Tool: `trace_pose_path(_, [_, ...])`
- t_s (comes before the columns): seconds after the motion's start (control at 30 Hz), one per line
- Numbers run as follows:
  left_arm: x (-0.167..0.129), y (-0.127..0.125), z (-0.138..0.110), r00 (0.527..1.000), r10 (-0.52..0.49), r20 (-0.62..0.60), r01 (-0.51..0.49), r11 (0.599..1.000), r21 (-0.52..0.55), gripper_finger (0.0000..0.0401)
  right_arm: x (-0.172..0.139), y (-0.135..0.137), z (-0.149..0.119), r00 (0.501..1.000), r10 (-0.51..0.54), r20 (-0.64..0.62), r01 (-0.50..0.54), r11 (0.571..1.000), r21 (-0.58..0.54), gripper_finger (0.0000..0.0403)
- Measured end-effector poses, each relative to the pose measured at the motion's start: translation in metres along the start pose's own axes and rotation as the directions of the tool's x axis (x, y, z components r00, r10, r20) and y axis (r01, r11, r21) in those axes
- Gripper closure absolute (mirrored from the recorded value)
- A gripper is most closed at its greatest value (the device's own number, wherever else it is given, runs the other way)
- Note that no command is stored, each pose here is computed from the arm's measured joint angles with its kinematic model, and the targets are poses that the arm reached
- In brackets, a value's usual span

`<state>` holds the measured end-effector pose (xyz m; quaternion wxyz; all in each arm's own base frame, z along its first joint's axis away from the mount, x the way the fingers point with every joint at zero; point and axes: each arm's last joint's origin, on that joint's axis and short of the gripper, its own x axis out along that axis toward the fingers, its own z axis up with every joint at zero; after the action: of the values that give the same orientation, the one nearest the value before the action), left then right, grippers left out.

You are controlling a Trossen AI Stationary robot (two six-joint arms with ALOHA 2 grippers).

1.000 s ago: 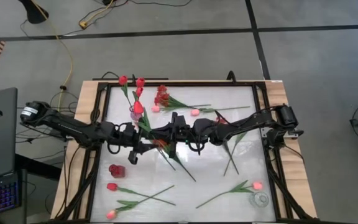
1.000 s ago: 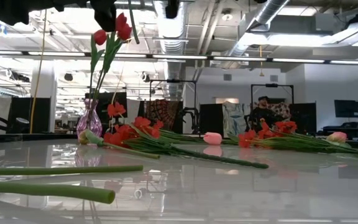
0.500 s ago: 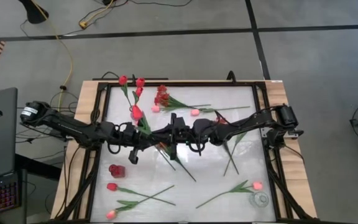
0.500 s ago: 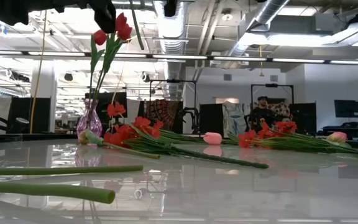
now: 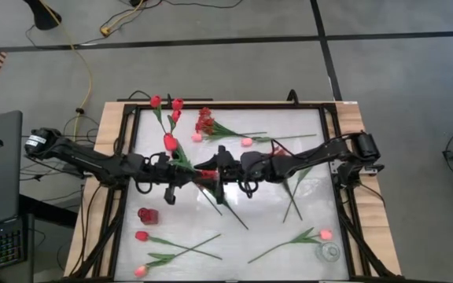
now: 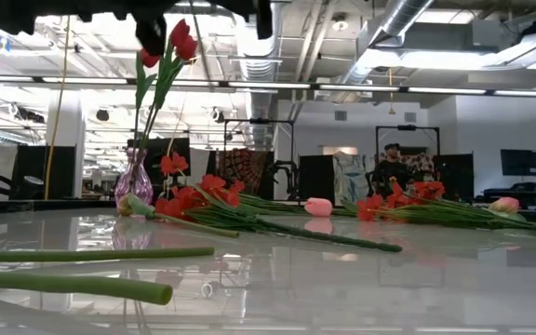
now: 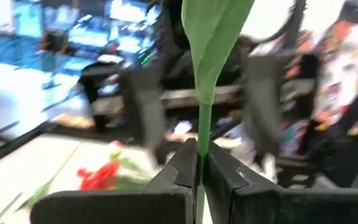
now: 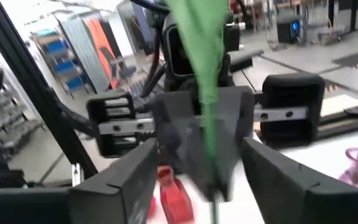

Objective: Sort flowers into vase by color
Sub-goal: Put the red tulip into the purple vase

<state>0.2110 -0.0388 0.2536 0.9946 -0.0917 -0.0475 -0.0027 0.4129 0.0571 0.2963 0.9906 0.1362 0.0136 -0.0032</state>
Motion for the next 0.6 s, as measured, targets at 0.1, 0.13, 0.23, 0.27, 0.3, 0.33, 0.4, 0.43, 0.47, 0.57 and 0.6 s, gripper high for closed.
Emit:
trace_pose_path(0.1, [-0.009,0.001,0.003,0.997,0.067,-0.036,-0.066,0.998,0.019,0.0399,-0.008,-0.001,0.002,0.996,-0.025,-0.084,0.024,1.000,-0.016,0.0122])
trace_pose_path(0.13, [-0.013,0.002,0.006,0.994,0.095,-0.051,-0.094,0.995,0.031,0.0399,-0.010,-0.001,0.003,0.995,-0.030,-0.099,0.028,0.999,-0.019,0.0119])
trace_pose_path(0.23, [-0.026,0.004,0.014,0.976,0.195,-0.093,-0.189,0.979,0.071,0.0399,-0.019,-0.002,0.005,0.982,-0.055,-0.179,0.050,0.998,-0.033,0.0117])
trace_pose_path(0.27, [-0.031,0.005,0.017,0.968,0.230,-0.097,-0.223,0.972,0.080,0.0399,-0.019,-0.002,0.004,0.978,-0.063,-0.198,0.057,0.998,-0.035,0.0117])
trace_pose_path(0.3, [-0.036,0.006,0.019,0.960,0.261,-0.106,-0.251,0.963,0.093,0.0399,-0.021,-0.003,0.003,0.974,-0.071,-0.217,0.064,0.997,-0.040,0.0117])
trace_pose_path(0.33, [-0.041,0.007,0.022,0.952,0.288,-0.103,-0.278,0.955,0.100,0.0399,-0.021,-0.002,0.001,0.969,-0.076,-0.235,0.067,0.997,-0.045,0.0117])
trace_pose_path(0.4, [-0.051,0.010,0.028,0.941,0.329,-0.084,-0.319,0.941,0.114,0.0399,-0.021,-0.003,-0.002,0.964,-0.083,-0.253,0.073,0.996,-0.049,0.0117])
trace_pose_path(0.43, [-0.056,0.011,0.030,0.933,0.350,-0.079,-0.339,0.933,0.122,0.0399,-0.021,-0.003,-0.003,0.963,-0.084,-0.255,0.074,0.996,-0.050,0.0117])
trace_pose_path(0.47, [-0.062,0.013,0.034,0.928,0.366,-0.061,-0.358,0.926,0.120,0.0399,-0.021,-0.003,-0.003,0.962,-0.087,-0.259,0.076,0.996,-0.051,0.0117])
trace_pose_path(0.57, [-0.077,0.018,0.040,0.896,0.442,-0.034,-0.434,0.890,0.141,0.0399,-0.021,-0.004,-0.004,0.959,-0.094,-0.268,0.083,0.995,-0.053,0.0117])
trace_pose_path(0.6, [-0.081,0.020,0.041,0.881,0.472,-0.026,-0.464,0.874,0.145,0.0399,-0.021,-0.005,-0.004,0.958,-0.097,-0.270,0.085,0.995,-0.054,0.0117])
